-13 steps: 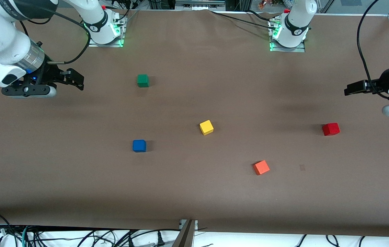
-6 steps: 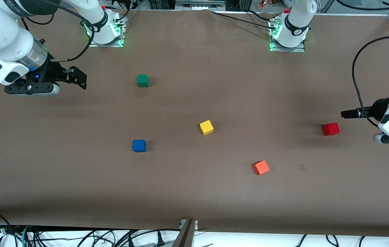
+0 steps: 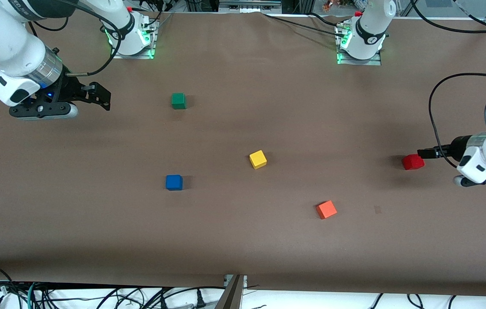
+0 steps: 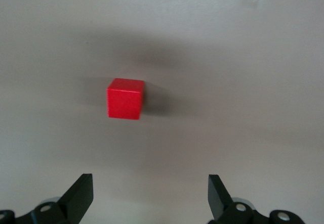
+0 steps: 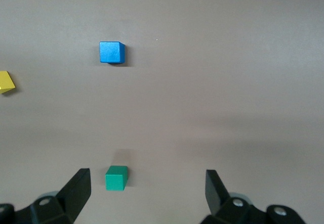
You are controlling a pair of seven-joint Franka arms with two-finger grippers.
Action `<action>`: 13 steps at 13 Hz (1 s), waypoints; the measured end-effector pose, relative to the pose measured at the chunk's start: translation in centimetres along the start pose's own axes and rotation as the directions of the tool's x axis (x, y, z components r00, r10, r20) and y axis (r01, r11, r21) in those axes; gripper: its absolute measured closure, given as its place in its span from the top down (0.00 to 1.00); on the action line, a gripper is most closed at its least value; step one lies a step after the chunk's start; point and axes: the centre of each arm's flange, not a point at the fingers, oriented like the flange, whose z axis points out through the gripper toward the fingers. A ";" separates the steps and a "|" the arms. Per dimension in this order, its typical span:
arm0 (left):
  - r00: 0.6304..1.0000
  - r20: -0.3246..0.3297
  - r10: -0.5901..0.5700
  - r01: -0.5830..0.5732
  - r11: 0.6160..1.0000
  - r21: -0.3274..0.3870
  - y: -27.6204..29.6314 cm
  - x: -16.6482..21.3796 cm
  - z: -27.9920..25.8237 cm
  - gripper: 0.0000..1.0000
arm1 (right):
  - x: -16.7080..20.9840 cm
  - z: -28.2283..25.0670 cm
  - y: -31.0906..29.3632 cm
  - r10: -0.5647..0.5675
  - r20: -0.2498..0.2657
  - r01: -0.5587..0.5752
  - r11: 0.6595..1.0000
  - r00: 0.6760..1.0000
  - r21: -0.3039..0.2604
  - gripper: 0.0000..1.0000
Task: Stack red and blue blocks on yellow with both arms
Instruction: 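Move the left gripper down over the red cube, then close the left gripper on the red cube and lift it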
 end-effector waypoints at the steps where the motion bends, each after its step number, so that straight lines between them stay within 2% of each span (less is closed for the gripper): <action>1: 1.000 0.002 0.002 -0.002 1.000 0.010 -0.1 0.0 1.3 1.00 | 0.0 0.0 0.0 0.000 0.001 0.000 1.000 1.000 0.000 1.00; 3: 1.000 -0.004 0.000 0.000 1.000 0.017 -0.7 0.0 3.8 1.00 | -0.1 0.1 0.0 0.000 0.007 0.000 1.000 1.000 -0.001 1.00; 8: 0.994 -0.097 0.052 -0.052 0.999 0.002 -4.7 0.2 9.2 1.00 | -0.1 0.2 0.0 0.000 0.010 0.000 1.000 1.000 -0.002 1.00; 13: 0.985 -0.163 0.062 -0.062 0.998 0.004 -4.6 -0.2 12.6 1.00 | 0.0 0.3 0.1 0.002 0.014 -0.002 1.000 1.000 -0.003 1.00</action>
